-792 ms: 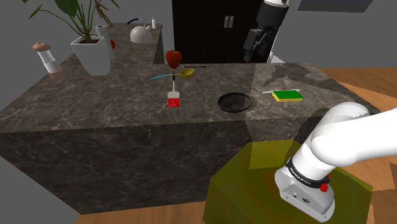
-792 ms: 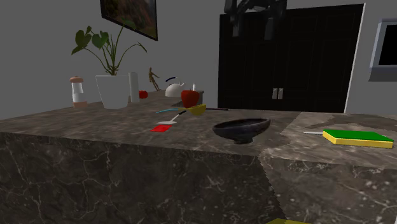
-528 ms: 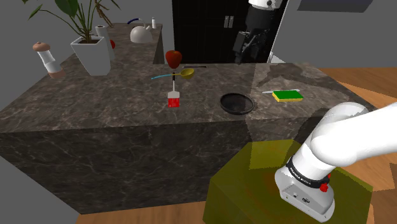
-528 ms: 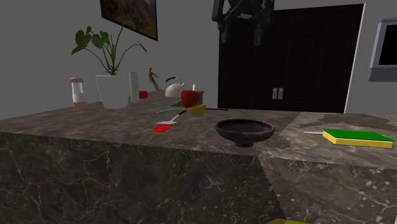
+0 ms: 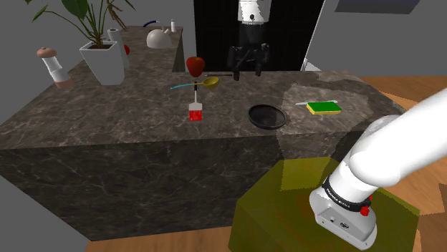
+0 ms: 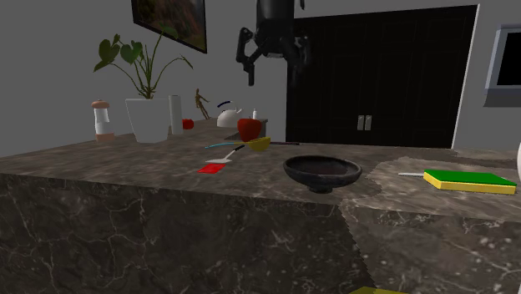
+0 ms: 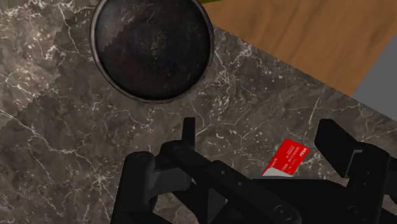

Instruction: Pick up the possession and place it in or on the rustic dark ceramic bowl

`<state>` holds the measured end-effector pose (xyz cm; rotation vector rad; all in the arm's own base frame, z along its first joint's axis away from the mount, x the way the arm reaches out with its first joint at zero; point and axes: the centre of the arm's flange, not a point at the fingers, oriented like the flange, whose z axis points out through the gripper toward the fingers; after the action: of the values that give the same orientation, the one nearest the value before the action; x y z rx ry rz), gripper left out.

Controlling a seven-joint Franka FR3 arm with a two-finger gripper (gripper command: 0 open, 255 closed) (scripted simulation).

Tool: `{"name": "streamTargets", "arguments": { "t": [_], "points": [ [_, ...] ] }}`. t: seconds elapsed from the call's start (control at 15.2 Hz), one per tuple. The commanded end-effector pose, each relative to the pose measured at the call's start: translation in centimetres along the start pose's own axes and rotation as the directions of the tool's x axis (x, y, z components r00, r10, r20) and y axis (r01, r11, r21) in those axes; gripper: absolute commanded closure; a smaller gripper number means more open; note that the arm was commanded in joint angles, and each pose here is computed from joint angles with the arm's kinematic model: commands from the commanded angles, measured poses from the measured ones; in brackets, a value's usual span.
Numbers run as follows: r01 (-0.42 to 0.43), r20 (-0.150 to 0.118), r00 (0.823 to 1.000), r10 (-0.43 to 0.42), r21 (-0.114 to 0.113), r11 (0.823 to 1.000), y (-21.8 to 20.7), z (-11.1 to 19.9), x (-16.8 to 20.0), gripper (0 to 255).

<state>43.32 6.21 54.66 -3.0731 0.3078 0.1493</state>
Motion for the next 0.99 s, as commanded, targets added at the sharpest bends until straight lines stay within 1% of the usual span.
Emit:
{"name": "streamTargets", "arguments": {
  "t": [0.0, 0.2, 0.33, 0.46, 0.66, 0.92],
  "points": [
    [-0.043, 0.048, 0.998, 0.043, 0.010, 0.999, -1.5, 1.8, 2.5, 0],
    [-0.105, 0.117, 0.988, 0.102, 0.021, 0.994, -3.3, 4.0, 6.1, 0],
    [-0.146, 0.163, 0.977, 0.140, 0.026, 0.989, -4.4, 5.6, 8.5, 0],
    [-0.187, 0.209, 0.962, 0.177, 0.030, 0.982, -5.4, 7.3, 10.8, 0],
    [-0.249, 0.277, 0.933, 0.231, 0.031, 0.968, -6.9, 10.0, 14.2, 0],
    [-0.329, 0.366, 0.882, 0.297, 0.025, 0.944, -8.5, 13.9, 18.6, 0]
  ]
}}
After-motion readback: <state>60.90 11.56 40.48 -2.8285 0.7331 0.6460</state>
